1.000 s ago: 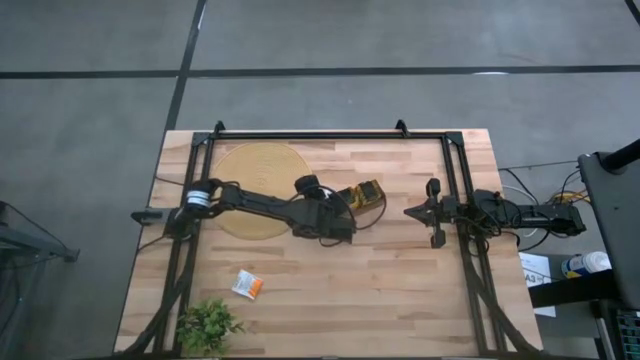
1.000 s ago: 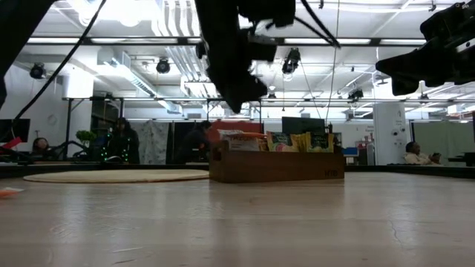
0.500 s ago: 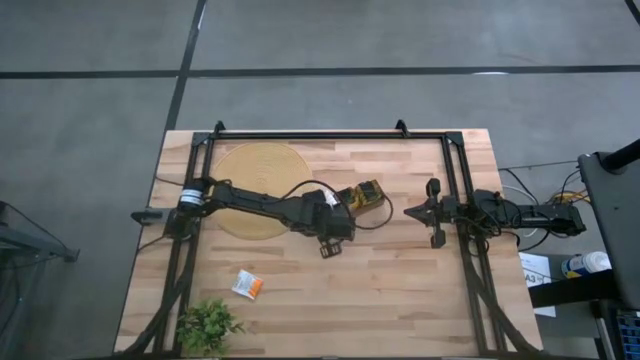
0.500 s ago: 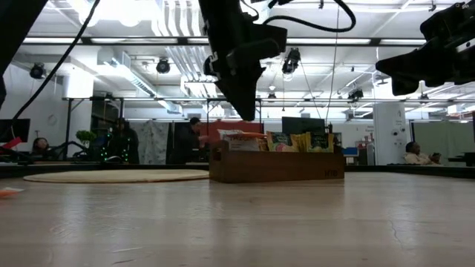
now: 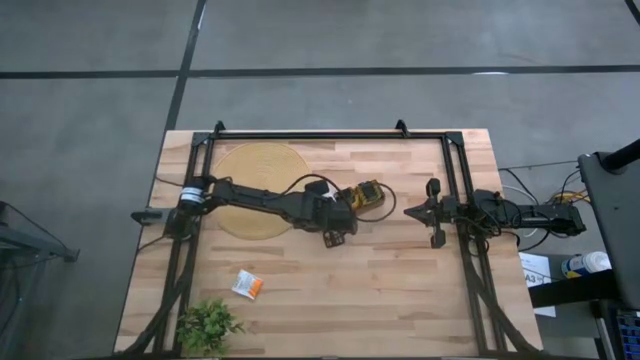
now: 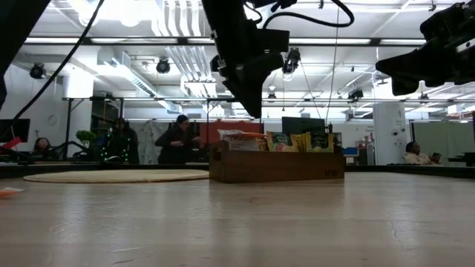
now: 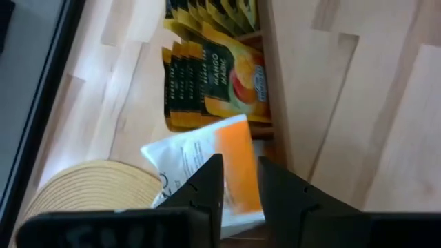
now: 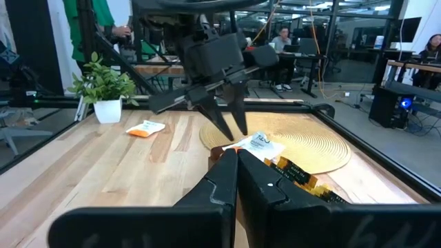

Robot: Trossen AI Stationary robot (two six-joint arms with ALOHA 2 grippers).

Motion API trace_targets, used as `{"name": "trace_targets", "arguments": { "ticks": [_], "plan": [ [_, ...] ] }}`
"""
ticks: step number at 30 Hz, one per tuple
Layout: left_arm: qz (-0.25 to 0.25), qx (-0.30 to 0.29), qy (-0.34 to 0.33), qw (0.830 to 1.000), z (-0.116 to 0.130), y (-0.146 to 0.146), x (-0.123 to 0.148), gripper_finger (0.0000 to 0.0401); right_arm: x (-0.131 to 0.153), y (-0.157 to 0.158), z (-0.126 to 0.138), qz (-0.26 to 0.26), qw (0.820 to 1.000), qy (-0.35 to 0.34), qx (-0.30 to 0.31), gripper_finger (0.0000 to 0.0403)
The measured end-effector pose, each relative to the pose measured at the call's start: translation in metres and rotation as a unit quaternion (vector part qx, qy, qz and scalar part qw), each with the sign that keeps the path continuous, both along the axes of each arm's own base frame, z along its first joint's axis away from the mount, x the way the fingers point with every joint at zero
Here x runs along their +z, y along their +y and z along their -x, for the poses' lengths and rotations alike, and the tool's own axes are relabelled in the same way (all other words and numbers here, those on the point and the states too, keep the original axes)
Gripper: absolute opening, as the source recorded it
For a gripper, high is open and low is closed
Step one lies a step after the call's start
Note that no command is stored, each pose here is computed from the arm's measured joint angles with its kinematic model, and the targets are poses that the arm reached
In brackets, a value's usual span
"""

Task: Pick & Place Tea
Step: Put the white tea bag into the left section of the wooden organizer

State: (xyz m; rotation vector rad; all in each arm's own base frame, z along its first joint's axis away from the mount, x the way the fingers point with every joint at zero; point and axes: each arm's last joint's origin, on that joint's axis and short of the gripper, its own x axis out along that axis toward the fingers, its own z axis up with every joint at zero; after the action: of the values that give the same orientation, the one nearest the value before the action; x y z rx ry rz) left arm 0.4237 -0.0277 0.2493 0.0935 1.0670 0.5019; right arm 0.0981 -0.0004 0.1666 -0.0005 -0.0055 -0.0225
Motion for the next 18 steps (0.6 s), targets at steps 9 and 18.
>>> {"name": "trace_targets", "arguments": {
  "ticks": [9, 18],
  "plan": [
    [-0.012, 0.003, -0.001, 1.0, 0.0, 0.002, -0.002, 0.0002, 0.0, 0.0, 0.0, 0.0, 1.0, 0.0, 0.0, 0.0009],
    [-0.015, 0.012, -0.013, 1.0, -0.002, 0.006, -0.014, 0.0, 0.0, 0.0, 0.0, 0.0, 1.0, 0.0, 0.0, 0.0009]
  ]
}}
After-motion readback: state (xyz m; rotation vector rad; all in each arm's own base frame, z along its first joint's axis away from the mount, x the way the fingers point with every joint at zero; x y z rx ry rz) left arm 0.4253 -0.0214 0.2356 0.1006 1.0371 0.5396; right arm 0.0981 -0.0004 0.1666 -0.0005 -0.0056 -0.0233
